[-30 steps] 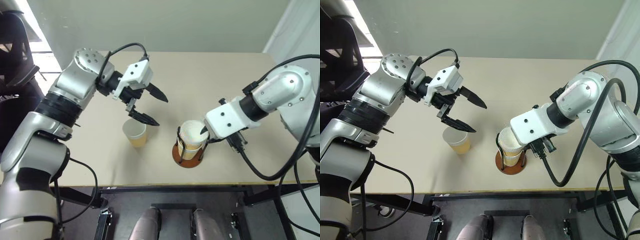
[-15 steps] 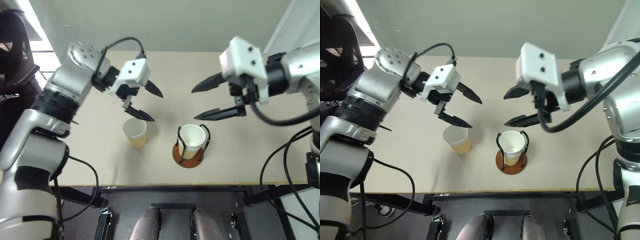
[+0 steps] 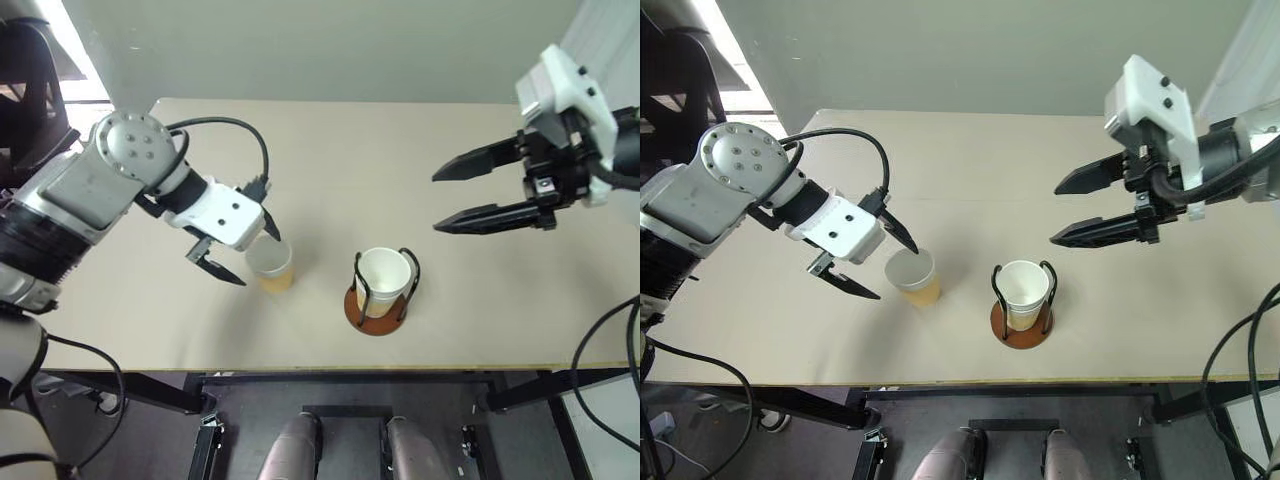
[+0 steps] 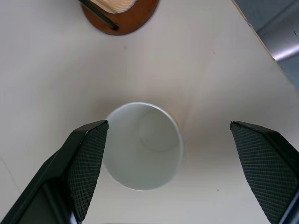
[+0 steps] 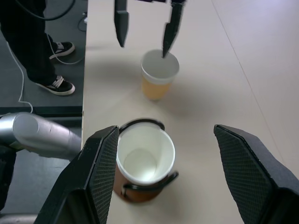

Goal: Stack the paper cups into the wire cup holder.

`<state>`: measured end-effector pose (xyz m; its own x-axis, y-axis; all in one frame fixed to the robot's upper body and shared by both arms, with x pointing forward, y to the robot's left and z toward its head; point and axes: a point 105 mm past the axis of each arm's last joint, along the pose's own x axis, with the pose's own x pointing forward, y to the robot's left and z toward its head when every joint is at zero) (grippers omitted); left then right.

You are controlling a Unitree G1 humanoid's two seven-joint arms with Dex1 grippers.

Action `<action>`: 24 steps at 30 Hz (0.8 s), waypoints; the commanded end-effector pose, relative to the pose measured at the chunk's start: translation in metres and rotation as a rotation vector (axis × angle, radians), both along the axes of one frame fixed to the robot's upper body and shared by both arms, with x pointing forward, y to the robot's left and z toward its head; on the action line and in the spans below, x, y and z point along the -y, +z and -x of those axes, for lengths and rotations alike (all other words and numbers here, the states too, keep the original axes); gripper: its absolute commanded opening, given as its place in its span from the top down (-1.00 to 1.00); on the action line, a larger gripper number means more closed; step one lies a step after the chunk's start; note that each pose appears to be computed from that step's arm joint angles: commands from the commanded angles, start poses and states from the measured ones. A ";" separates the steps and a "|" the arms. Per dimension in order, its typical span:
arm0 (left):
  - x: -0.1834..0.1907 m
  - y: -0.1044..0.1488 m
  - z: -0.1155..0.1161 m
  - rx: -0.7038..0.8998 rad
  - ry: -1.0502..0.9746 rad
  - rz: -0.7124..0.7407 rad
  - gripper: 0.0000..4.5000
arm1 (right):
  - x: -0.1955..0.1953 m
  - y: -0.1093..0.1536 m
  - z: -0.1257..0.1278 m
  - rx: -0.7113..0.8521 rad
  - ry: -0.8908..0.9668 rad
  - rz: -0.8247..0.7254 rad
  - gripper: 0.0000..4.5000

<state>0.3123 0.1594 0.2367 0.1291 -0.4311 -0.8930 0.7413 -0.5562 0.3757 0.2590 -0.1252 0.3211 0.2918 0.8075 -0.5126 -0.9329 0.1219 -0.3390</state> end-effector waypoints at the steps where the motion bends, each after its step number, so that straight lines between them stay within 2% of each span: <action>1: -0.001 0.003 -0.004 0.043 -0.022 -0.048 -1.00 | 0.007 0.014 0.005 0.059 -0.001 -0.028 -0.45; 14: -0.011 0.003 -0.019 0.106 0.041 -0.094 -1.00 | 0.022 0.017 0.002 0.067 -0.071 -0.037 -0.45; 24: -0.023 -0.014 -0.012 0.055 0.083 -0.115 -1.00 | 0.023 0.016 0.000 0.063 -0.069 -0.031 -0.45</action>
<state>0.3277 0.1811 0.2126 0.1955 -0.3138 -0.9291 0.7801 -0.5243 0.3412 0.2628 -0.1469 0.3281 0.3591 0.7975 -0.4849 -0.9145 0.1967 -0.3536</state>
